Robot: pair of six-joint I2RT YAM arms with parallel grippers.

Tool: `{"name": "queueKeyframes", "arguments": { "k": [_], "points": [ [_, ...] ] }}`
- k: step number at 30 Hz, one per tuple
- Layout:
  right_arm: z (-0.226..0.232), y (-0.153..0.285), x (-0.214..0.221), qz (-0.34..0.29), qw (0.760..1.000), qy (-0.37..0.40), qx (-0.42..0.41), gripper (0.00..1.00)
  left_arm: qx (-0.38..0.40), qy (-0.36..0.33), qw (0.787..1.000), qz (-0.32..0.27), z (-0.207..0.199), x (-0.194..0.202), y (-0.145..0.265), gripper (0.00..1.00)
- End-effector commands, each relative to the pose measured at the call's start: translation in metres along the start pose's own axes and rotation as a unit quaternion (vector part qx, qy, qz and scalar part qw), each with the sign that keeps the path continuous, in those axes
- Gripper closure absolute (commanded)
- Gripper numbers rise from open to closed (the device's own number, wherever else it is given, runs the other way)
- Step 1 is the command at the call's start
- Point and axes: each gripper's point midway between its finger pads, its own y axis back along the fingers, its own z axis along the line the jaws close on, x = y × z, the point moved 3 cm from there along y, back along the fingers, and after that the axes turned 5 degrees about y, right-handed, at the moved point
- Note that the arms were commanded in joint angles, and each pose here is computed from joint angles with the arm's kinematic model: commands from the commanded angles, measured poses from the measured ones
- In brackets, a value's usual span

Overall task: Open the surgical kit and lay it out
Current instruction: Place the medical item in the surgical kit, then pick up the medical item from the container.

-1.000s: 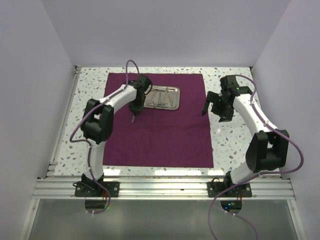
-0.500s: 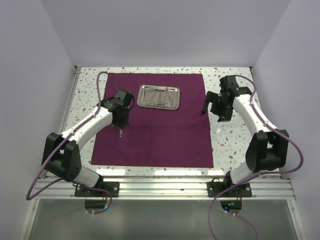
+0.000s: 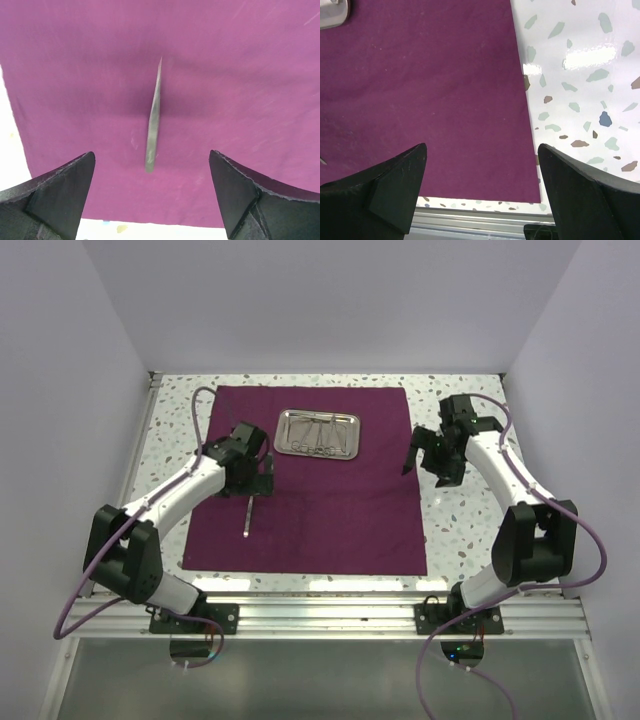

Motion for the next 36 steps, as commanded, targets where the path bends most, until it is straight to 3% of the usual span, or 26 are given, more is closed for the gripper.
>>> {"name": "queueKeyframes", "arguments": {
  "k": [1, 5, 6, 10, 14, 18, 25, 33, 36],
  "points": [
    [0.000, 0.012, 0.001, -0.022, 1.000, 0.012, -0.003, 0.03, 0.028, 0.011, 0.994, -0.101, -0.023, -0.073, 0.036, 0.00],
    [-0.003, 0.018, 0.002, -0.031, 0.999, 0.012, 0.001, 0.03, 0.042, 0.000, 0.990, -0.132, -0.050, -0.125, 0.040, 0.00],
    [-0.003, 0.020, 0.003, -0.032, 0.999, 0.011, 0.002, 0.03, 0.035, -0.008, 0.993, -0.116, -0.058, -0.130, 0.023, 0.02],
    [-0.005, 0.028, 0.007, -0.037, 0.999, 0.004, 0.004, 0.03, 0.069, -0.005, 0.987, -0.149, -0.096, -0.185, 0.013, 0.04],
    [-0.005, 0.039, 0.013, -0.037, 0.999, -0.003, 0.002, 0.02, 0.091, 0.049, 0.983, -0.149, -0.116, -0.219, -0.023, 0.09],
    [-0.009, 0.049, 0.023, -0.035, 0.999, -0.005, 0.003, 0.02, 0.101, 0.120, 0.978, -0.137, -0.131, -0.232, -0.067, 0.11],
    [-0.021, 0.055, 0.045, -0.017, 0.999, 0.000, 0.027, 0.02, 0.119, 0.258, 0.945, -0.161, -0.153, -0.243, -0.092, 0.14],
    [-0.031, 0.052, 0.055, -0.008, 0.999, 0.004, 0.047, 0.02, 0.134, 0.298, 0.928, -0.178, -0.186, -0.259, -0.097, 0.17],
    [-0.030, 0.052, 0.054, -0.007, 0.999, 0.005, 0.047, 0.02, 0.128, 0.297, 0.930, -0.173, -0.194, -0.252, -0.106, 0.27]
  ]
}}
